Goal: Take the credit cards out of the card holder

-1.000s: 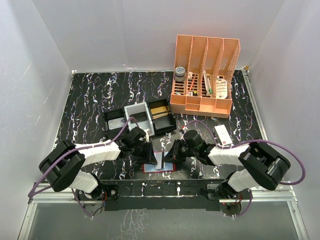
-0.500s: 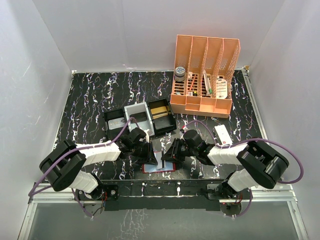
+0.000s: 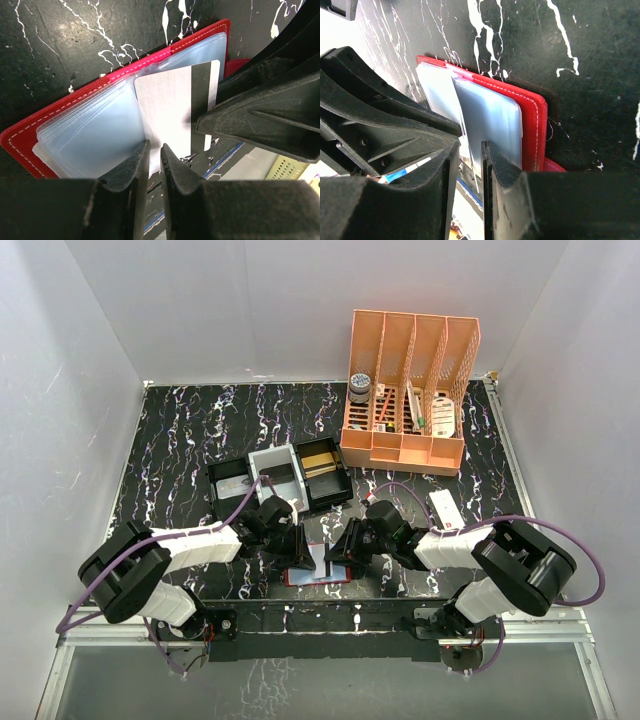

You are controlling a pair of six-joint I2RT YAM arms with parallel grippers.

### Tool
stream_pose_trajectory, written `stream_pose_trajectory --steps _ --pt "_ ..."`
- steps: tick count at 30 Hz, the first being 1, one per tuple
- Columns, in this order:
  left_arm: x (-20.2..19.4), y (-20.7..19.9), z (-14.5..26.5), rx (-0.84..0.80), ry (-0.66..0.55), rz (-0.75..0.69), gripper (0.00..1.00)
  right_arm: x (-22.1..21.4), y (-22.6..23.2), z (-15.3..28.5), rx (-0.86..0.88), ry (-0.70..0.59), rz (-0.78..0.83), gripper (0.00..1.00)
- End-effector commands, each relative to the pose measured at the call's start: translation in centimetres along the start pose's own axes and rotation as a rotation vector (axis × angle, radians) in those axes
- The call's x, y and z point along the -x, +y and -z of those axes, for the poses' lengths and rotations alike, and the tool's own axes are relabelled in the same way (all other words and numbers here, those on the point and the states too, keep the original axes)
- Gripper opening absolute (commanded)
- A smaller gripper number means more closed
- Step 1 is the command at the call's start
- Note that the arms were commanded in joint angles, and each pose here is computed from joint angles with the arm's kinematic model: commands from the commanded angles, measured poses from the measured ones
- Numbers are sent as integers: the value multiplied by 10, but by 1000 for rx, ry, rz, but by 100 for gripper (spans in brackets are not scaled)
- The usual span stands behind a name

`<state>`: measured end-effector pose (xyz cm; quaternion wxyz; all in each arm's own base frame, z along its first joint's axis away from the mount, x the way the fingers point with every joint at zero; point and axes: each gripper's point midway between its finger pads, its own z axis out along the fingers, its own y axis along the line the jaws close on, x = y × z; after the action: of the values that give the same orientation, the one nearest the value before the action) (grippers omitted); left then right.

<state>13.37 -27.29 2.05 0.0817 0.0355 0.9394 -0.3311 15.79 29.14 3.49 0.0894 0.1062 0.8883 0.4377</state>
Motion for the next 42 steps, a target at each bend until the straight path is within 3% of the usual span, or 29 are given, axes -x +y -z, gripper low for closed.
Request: stream_pose_trajectory --steps 1,8,16,24,30,36,39,42 --pt "-9 21 2 87 1 20 16 10 15 2 46 -48 23 24" --pt "-2 14 10 74 -33 0 25 11 21 -1 62 -31 25 6" --pt "18 6 30 121 -108 -43 41 11 31 4 89 -32 44 2" --pt "17 -5 36 65 -124 -26 54 6 58 17 209 -14 26 0" --pt "25 -18 47 22 -176 -11 68 14 64 26 155 -50 75 0" --pt "25 -18 49 31 -170 -13 67 8 51 15 139 -16 49 0" --pt "23 -20 46 13 -157 -17 58 0 44 9 162 31 34 0" --pt "18 -12 40 39 -136 -2 47 -7 22 0 80 71 34 0"
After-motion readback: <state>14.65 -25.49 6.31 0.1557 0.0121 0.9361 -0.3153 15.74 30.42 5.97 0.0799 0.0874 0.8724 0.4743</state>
